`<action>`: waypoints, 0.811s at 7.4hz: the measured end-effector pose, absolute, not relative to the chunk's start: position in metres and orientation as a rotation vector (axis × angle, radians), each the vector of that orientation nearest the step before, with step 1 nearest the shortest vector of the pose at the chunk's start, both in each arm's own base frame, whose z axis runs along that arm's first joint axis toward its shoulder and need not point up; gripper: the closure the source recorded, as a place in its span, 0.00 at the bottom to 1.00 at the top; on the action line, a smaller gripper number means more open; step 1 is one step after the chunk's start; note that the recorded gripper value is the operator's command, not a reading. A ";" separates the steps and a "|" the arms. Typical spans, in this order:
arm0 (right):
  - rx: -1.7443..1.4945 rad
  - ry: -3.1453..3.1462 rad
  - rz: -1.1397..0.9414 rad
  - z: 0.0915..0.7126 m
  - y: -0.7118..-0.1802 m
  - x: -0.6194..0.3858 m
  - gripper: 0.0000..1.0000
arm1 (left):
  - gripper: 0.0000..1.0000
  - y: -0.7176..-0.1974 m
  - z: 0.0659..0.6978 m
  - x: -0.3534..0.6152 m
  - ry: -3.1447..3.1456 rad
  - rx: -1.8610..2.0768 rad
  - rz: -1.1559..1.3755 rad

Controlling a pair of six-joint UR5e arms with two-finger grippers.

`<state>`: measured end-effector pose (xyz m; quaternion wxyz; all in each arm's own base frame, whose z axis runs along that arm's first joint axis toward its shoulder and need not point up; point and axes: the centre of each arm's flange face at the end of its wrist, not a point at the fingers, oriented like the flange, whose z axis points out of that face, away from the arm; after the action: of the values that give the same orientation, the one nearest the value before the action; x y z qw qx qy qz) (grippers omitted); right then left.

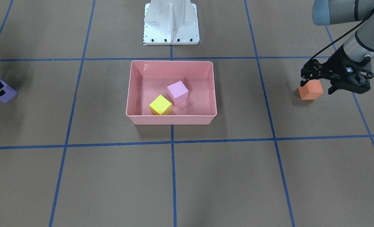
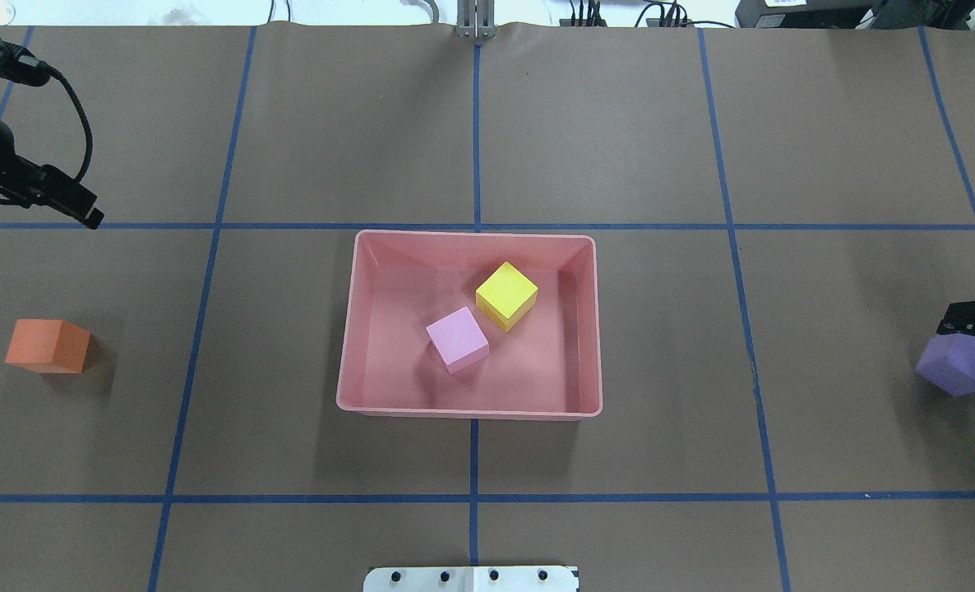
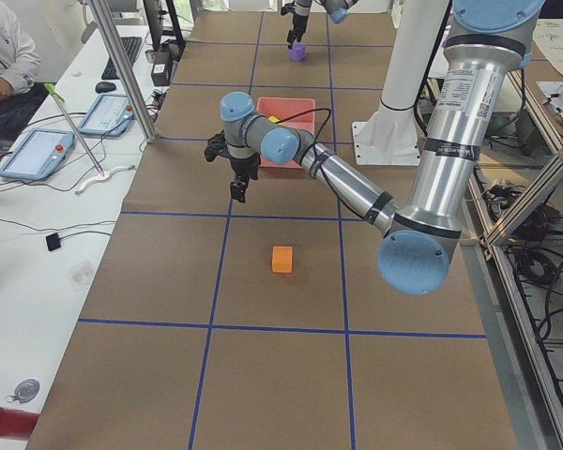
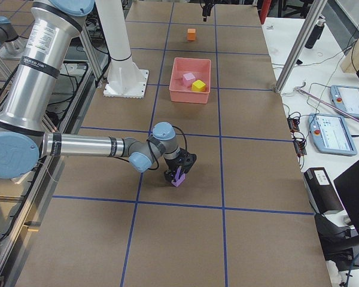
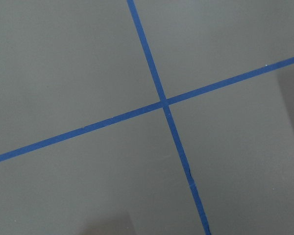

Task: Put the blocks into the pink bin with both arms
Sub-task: 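Grasp the purple cube with the right gripper while the left gripper withdraws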

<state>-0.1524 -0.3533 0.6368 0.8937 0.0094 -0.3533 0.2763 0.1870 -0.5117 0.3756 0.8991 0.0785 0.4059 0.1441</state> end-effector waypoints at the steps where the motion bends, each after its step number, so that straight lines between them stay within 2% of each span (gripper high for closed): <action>1: 0.024 -0.717 0.568 0.640 -0.349 -0.158 0.02 | 0.00 -0.512 0.376 0.187 0.840 0.162 0.298; 2: 0.028 -0.704 0.564 0.643 -0.345 -0.165 0.41 | 0.00 -0.512 0.377 0.188 0.840 0.159 0.299; 3: 0.040 -0.689 0.558 0.644 -0.343 -0.172 0.99 | 0.00 -0.512 0.378 0.189 0.839 0.156 0.299; 6: 0.070 -0.712 0.538 0.627 -0.346 -0.187 1.00 | 0.00 -0.512 0.380 0.191 0.838 0.149 0.296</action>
<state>-0.1866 -0.3458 0.6272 0.9016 0.0339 -0.3441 0.2599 0.1911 -0.5119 0.3797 0.9001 0.0720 0.4051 0.1430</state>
